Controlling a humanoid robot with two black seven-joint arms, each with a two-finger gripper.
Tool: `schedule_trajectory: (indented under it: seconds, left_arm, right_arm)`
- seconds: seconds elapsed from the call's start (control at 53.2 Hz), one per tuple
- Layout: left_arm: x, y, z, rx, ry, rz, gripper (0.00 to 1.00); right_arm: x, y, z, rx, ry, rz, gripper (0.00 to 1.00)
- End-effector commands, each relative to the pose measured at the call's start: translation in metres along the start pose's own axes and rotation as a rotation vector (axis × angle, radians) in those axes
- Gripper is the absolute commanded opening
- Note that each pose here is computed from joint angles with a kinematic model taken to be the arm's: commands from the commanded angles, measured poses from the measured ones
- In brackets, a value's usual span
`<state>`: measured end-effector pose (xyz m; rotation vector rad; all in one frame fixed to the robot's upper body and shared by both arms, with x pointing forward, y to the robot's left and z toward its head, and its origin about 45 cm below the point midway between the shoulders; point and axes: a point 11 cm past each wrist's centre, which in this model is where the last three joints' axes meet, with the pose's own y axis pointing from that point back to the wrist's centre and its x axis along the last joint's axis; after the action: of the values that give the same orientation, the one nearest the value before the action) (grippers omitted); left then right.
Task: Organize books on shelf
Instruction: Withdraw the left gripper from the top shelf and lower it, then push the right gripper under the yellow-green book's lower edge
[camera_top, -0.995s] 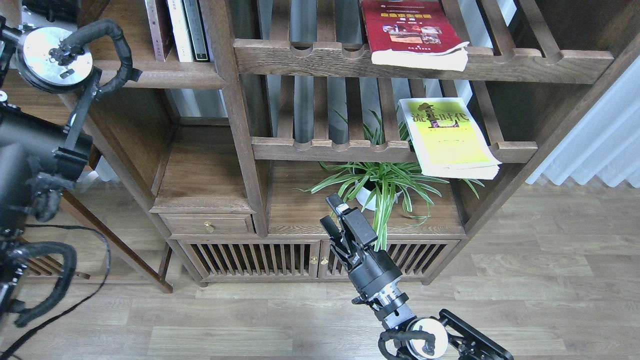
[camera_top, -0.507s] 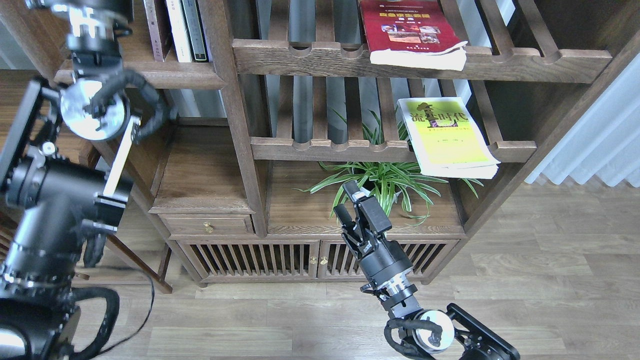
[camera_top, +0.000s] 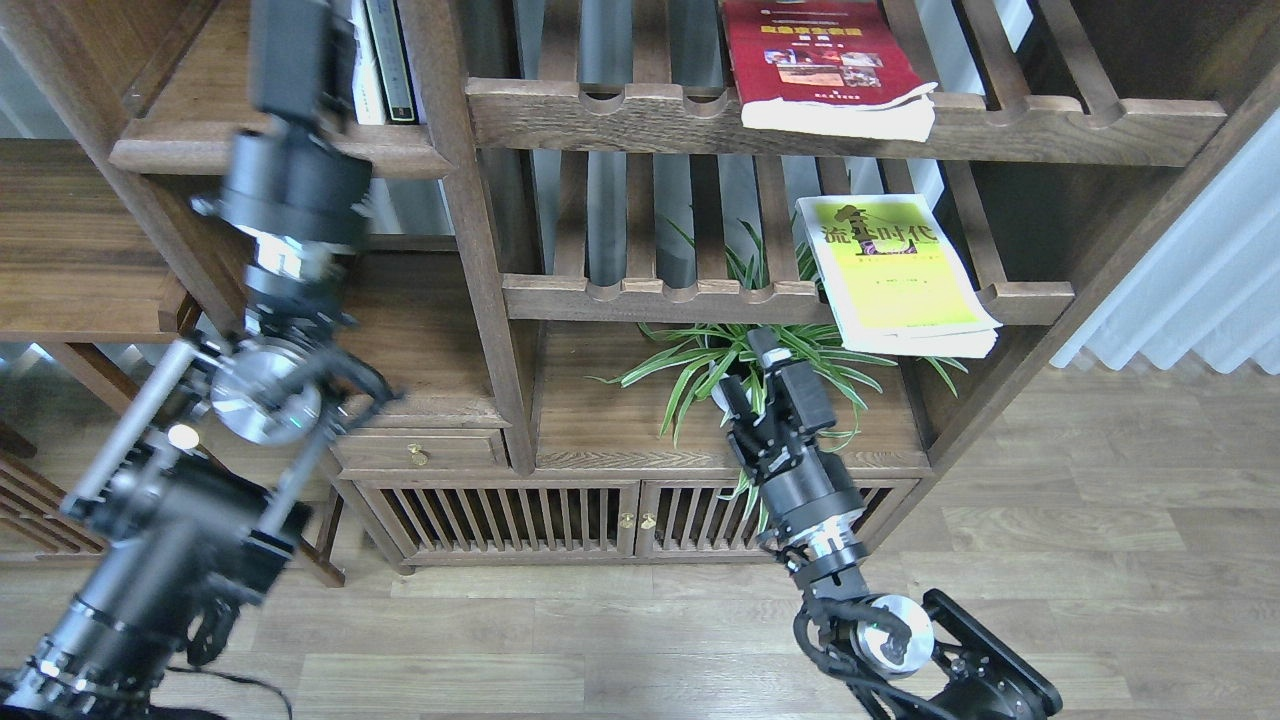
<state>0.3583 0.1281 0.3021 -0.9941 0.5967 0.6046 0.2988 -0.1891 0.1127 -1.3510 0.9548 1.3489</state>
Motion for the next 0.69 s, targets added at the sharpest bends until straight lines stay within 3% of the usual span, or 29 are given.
schedule_trajectory:
  seconds: [0.0, 0.469, 0.676]
  left_arm:
    - [0.013, 0.032, -0.021, 0.045, 0.036, 0.078, 1.00]
    - [0.033, 0.098, -0.056, 0.144, 0.105, 0.242, 1.00]
    - [0.038, 0.126, -0.067, 0.186, 0.134, 0.309, 1.00]
  right_arm:
    - [0.011, 0.005, -0.017, 0.051, 0.012, 0.035, 0.98]
    - [0.026, -0.002, -0.079, 0.223, 0.039, 0.100, 0.98]
    - [0.026, -0.007, -0.090, 0.209, 0.056, 0.154, 0.98]
